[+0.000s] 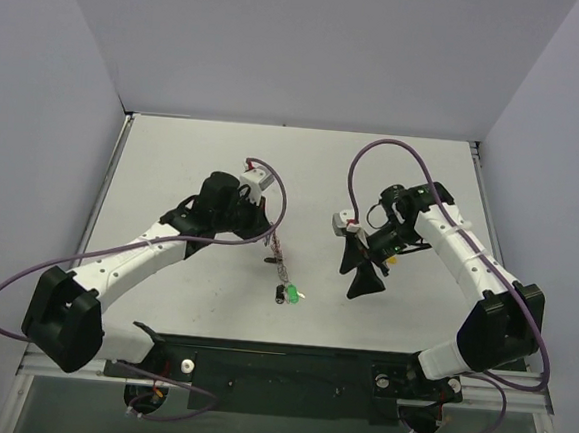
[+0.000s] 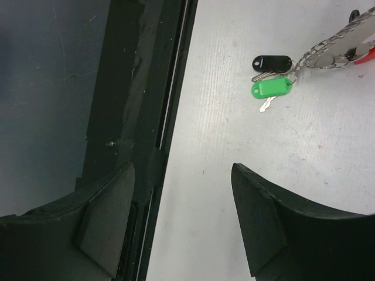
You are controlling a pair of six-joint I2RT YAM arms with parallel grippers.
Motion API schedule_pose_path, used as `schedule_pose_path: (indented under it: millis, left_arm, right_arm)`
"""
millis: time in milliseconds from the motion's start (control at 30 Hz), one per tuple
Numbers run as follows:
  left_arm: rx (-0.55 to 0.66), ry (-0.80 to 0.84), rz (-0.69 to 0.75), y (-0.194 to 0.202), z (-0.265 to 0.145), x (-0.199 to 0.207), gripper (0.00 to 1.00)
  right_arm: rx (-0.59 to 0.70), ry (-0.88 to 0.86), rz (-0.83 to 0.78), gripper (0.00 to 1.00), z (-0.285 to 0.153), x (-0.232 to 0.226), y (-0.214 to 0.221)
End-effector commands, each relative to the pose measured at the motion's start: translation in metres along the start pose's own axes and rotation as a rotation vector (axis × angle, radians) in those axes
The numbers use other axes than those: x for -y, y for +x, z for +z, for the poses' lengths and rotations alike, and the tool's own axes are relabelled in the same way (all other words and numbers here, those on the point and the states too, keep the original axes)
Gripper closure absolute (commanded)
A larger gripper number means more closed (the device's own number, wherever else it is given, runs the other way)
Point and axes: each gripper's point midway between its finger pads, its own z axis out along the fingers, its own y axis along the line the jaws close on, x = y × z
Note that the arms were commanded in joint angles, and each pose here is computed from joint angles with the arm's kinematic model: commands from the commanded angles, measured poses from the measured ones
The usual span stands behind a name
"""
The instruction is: Put the keys on the keyring
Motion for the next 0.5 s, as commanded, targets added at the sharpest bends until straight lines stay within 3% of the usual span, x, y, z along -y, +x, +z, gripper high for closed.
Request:
schedule_pose_path:
  millis: [0,133,467]
  left_arm:
    - [0.012,-0.105,-0.069,-0.020,0.016,-0.021,1.00]
    - [-0.042,-0.206,-0.113,-0.013,0.034,-0.048,1.00]
    - [-0.047,-0.221,-0.156,-0.013,0.058,-0.066,1.00]
  right_arm:
    - [0.066,-0.024,0.017,0.38,-0.001,-0.013,-0.005]
    - [0.085,-0.024,0.035,0.38,-0.001,-0.013,-0.002]
    - [0.095,-0.030,0.074,0.37,0.000,-0.009,0.004]
